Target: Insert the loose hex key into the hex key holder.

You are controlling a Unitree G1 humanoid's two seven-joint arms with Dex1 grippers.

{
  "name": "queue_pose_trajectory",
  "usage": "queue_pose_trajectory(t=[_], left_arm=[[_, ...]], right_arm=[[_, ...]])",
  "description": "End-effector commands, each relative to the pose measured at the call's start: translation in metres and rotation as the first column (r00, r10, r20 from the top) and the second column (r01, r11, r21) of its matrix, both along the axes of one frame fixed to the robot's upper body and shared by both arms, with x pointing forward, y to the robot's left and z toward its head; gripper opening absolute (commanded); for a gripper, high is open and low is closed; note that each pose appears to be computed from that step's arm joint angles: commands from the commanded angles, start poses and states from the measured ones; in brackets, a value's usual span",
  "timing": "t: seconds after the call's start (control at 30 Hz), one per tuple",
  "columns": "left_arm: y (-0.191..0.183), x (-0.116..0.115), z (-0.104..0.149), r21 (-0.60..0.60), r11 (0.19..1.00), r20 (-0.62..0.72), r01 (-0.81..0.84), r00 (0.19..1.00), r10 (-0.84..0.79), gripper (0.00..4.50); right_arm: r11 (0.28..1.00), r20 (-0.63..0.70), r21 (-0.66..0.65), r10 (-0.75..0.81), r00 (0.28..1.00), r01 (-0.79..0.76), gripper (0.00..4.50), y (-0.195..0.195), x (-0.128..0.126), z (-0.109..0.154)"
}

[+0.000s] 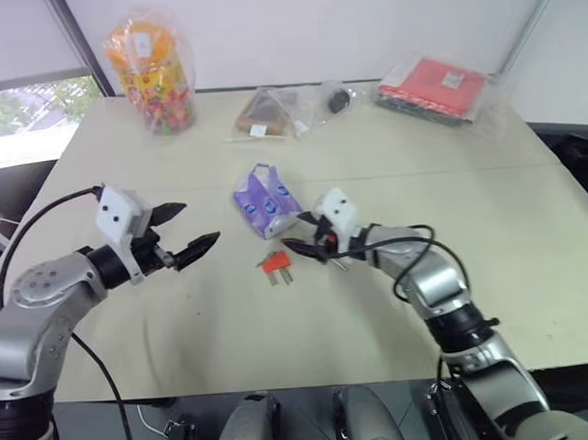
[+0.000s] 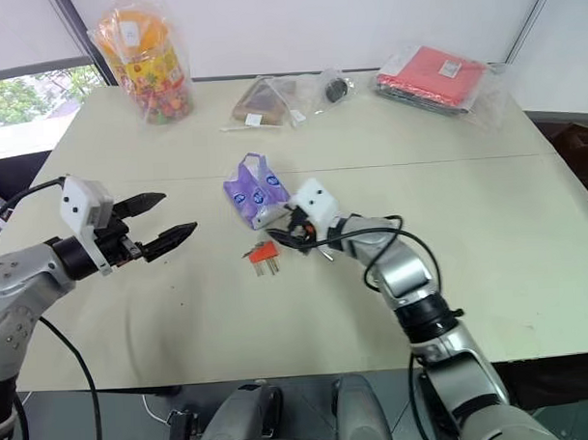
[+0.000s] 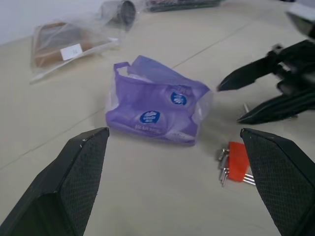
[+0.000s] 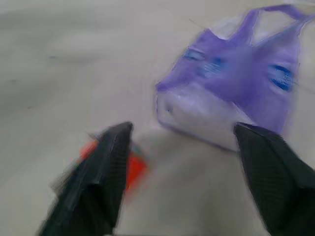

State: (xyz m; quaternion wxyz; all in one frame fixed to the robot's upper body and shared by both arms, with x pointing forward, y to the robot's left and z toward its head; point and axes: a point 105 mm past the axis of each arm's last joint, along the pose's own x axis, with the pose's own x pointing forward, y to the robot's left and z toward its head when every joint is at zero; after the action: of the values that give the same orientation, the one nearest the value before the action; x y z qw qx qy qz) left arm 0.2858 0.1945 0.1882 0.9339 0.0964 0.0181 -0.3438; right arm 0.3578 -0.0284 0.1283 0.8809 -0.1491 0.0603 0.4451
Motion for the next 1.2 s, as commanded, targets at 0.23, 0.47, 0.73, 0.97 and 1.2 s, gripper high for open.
queue_pose_trajectory(t=[0.23,0.47,0.73,0.97,1.2], left_arm=[[-0.003,-0.007,0.005,-0.001,1.000,0.031,-0.010,0.999,0.010,4.47],[-0.005,-0.005,0.003,-0.005,1.000,0.029,-0.007,1.000,0.007,4.47],[-0.007,-0.005,0.002,0.002,1.000,0.034,-0.002,0.999,0.001,4.47],[0.000,-0.006,0.001,0.008,1.000,0.042,-0.025,0.999,0.025,4.50],[-0.001,-0.006,0.000,0.010,0.999,0.048,-0.033,0.998,0.032,4.50]], right_arm=[[0.998,0.167,-0.028,-0.048,0.985,0.054,3.34,0.008,0.024,0.022],[0.999,0.165,-0.032,-0.034,0.986,0.040,3.34,0.012,0.026,0.018],[0.994,0.155,-0.092,-0.051,0.987,0.066,3.34,0.018,0.043,0.002],[0.988,0.218,-0.139,-0.037,0.975,0.069,1.98,0.019,0.053,0.000],[0.988,0.226,-0.124,-0.061,0.972,0.091,0.02,0.017,0.054,-0.002]])
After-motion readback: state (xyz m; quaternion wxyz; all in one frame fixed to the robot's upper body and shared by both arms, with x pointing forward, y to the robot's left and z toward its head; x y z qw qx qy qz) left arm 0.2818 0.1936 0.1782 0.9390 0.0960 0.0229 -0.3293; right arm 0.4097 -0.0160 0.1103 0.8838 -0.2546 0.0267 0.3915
